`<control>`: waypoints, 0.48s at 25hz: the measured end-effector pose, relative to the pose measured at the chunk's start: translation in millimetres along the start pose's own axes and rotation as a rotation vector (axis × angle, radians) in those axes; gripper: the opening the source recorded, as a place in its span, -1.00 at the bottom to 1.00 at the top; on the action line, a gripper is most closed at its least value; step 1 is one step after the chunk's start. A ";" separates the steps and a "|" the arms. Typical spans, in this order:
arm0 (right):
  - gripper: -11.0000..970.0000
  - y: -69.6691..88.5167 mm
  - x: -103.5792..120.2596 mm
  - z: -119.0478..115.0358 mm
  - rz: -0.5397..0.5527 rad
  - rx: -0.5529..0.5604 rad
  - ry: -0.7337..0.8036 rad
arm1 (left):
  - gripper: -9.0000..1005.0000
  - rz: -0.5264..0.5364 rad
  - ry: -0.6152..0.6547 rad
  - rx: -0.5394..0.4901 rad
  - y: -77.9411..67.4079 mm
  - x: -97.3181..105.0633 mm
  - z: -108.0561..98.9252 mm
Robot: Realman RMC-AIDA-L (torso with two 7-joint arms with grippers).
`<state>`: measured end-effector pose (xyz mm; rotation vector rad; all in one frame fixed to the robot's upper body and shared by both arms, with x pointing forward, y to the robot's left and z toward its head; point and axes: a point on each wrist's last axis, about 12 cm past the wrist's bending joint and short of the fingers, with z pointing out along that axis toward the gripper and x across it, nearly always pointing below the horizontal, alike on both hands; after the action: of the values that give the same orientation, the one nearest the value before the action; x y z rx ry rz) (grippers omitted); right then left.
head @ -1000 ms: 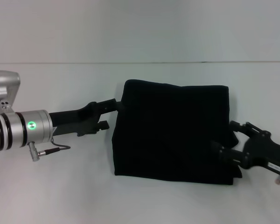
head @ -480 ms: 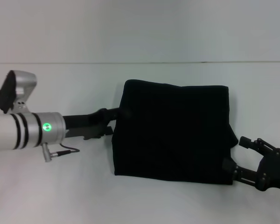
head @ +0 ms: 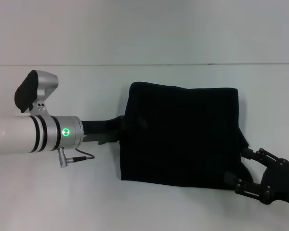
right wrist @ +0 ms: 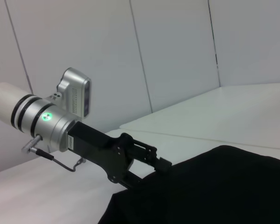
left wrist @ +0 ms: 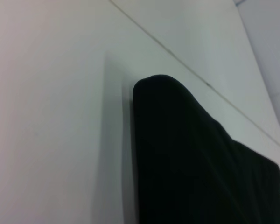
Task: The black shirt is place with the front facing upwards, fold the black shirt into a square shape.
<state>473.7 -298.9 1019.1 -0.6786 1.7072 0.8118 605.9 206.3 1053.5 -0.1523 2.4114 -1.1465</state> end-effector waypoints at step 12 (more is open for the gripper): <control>0.95 0.7 0.1 0.2 0.001 -0.003 -0.002 | 0.05 0.003 0.007 0.001 -0.8 1.9 1.4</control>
<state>473.2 -298.3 1019.1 -0.6785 1.7053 0.8152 604.7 204.2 1052.7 -0.1448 2.4161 -1.1489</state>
